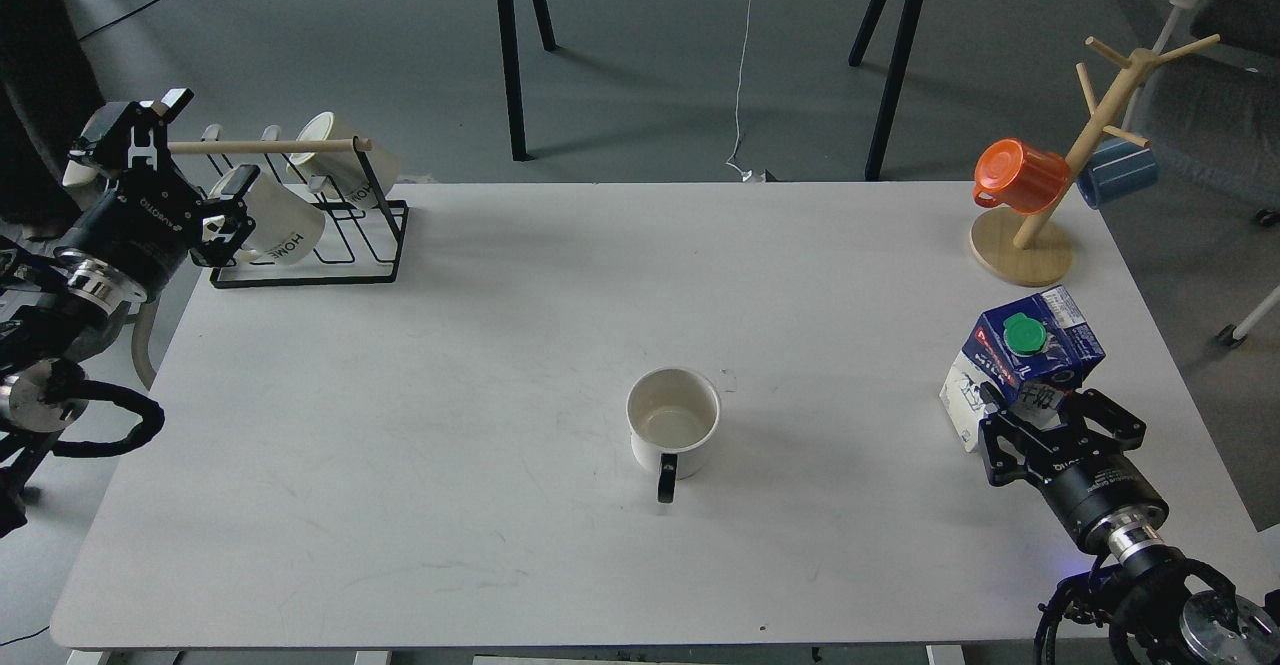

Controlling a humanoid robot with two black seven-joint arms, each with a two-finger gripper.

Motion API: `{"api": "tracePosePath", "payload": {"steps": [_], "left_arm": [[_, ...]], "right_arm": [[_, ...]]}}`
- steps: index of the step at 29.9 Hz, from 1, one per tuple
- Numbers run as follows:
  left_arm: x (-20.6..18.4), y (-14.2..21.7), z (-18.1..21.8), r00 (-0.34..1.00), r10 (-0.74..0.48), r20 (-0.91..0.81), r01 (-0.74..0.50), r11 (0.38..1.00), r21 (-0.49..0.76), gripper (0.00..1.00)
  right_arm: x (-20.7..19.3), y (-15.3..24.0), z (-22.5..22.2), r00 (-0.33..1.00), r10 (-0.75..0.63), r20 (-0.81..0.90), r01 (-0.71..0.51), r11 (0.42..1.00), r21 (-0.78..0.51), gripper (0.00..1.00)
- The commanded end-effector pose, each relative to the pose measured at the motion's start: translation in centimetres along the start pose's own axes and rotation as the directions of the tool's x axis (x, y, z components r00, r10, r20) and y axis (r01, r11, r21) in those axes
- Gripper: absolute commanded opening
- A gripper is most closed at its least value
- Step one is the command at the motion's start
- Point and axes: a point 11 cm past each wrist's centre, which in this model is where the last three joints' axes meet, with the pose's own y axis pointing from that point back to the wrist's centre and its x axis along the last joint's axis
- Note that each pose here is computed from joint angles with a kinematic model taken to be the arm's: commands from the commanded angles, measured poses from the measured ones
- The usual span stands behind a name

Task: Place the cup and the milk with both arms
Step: 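Grasp the milk carton with the right gripper and lift it, then carry the carton toward the mug and set it down beside it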

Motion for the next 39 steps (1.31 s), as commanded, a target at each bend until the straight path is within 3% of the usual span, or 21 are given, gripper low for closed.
{"api": "tracePosePath", "payload": {"steps": [1,11,15,22,30,39], "left_arm": [[0.0,0.0,0.0,1.0,0.001,0.001,-0.001,1.0,0.001,0.94],[-0.3,-0.1,-0.5,1.0,-0.004,-0.008,0.004,1.0,0.005,0.94],[-0.3,-0.1,-0.5,1.0,-0.005,-0.01,0.005,1.0,0.004,0.94],[0.1,0.7,-1.3,1.0,0.008,-0.011,-0.008,1.0,0.026,0.94],[0.2,0.9,-1.5,1.0,0.012,-0.012,-0.011,1.0,0.029,0.95],[0.2,1.0,-1.7,1.0,0.013,-0.014,-0.012,0.999,0.035,0.95]], "right_arm": [[-0.4,-0.2,0.3,1.0,-0.013,0.001,0.013,1.0,-0.007,0.43],[-9.7,-3.8,0.4,0.941,-0.236,-0.243,0.212,0.97,-0.122,0.44],[-11.3,-4.6,2.3,0.935,-0.275,-0.226,0.243,0.957,-0.157,0.45],[-9.0,-4.4,10.6,0.964,-0.267,0.01,0.264,0.946,-0.189,0.47],[-6.6,-3.1,13.8,0.971,-0.207,0.121,0.223,0.964,-0.145,0.47],[-5.8,-2.5,16.2,0.975,-0.186,0.121,0.206,0.962,-0.179,0.47]]}}
